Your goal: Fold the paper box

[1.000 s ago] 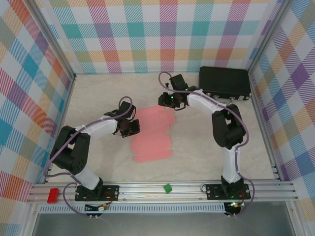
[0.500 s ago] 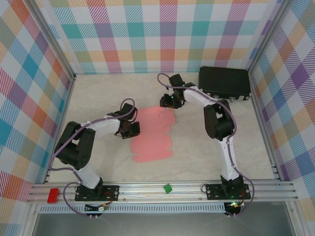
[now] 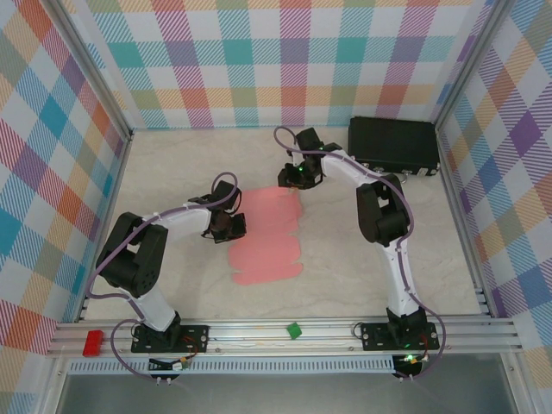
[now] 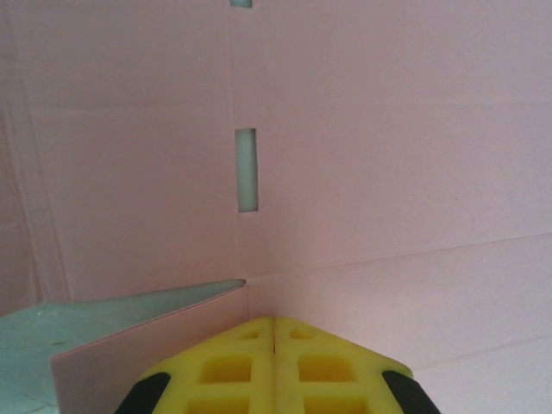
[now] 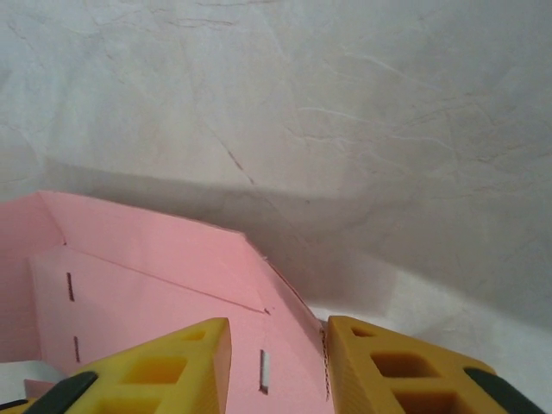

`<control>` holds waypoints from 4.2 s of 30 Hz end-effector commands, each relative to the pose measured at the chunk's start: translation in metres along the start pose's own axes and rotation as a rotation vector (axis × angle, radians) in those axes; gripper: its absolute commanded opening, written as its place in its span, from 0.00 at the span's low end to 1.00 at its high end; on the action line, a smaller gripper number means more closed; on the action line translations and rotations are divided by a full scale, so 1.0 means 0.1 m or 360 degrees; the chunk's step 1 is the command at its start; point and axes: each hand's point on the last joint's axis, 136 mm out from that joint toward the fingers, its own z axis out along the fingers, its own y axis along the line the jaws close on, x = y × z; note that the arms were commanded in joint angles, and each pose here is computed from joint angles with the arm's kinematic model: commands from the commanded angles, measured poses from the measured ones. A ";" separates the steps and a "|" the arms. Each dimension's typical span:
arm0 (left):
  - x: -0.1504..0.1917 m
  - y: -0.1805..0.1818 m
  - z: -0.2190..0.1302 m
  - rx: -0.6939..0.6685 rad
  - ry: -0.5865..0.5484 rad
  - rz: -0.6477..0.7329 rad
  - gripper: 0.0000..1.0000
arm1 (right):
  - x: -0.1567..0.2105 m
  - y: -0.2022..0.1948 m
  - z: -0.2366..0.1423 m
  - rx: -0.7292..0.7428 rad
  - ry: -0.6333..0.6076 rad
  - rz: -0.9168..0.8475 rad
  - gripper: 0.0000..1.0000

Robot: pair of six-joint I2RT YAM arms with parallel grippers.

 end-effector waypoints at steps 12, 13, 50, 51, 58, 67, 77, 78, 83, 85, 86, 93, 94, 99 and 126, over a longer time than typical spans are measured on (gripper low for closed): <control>0.13 0.24 0.16 -0.0190 0.0079 0.0054 0.00 | 0.10 0.29 0.08 -0.0085 0.0160 -0.0222 0.35; 0.13 0.25 0.16 -0.0194 0.0083 0.0055 0.00 | 0.11 0.33 0.08 -0.0109 0.0172 -0.0243 0.34; -0.30 -0.20 -0.40 -0.0028 -0.0074 0.0157 0.02 | -0.18 0.31 -0.86 0.0194 -0.0201 -0.0241 0.41; -0.32 -0.23 -0.47 -0.0015 -0.0100 0.0157 0.04 | -0.14 0.29 -0.88 0.0205 -0.0198 -0.0237 0.42; -0.35 0.00 -0.87 -0.0137 -0.0307 0.0084 0.26 | 0.30 0.43 -0.99 0.0054 -0.0117 -0.0247 0.41; -0.05 0.50 -0.80 -0.0270 -0.0278 -0.0081 0.40 | 0.97 0.71 -0.61 -0.0079 0.0080 -0.0261 0.34; -0.06 0.34 -0.57 -0.0082 -0.0261 -0.0096 0.61 | 1.26 0.63 -0.09 -0.0071 0.0234 -0.0164 0.24; -0.06 0.35 -0.54 -0.0075 -0.0261 -0.0103 0.62 | 1.28 0.63 -0.06 -0.0075 0.0246 -0.0162 0.24; -0.09 0.36 -0.40 -0.0029 -0.0242 -0.0154 0.63 | 1.36 0.57 0.06 -0.0072 0.0295 -0.0132 0.22; -0.10 0.34 -0.35 -0.0004 -0.0240 -0.0160 0.61 | 1.39 0.54 0.09 -0.0068 0.0311 -0.0119 0.22; -0.10 0.33 -0.32 0.0005 -0.0234 -0.0159 0.60 | 1.41 0.53 0.11 -0.0067 0.0321 -0.0118 0.22; -0.16 0.26 -0.17 0.0066 -0.0219 -0.0170 0.52 | 1.50 0.48 0.18 -0.0049 0.0353 -0.0103 0.22; -0.16 0.25 -0.15 0.0069 -0.0204 -0.0174 0.50 | 1.50 0.47 0.19 -0.0044 0.0355 -0.0101 0.22; -0.17 0.17 -0.20 0.0116 -0.0189 -0.0166 0.39 | 1.54 0.43 0.23 -0.0016 0.0372 -0.0085 0.21; -0.13 -0.20 -0.24 0.0041 -0.0116 0.0145 0.27 | 1.57 0.43 0.24 -0.0012 0.0377 -0.0050 0.21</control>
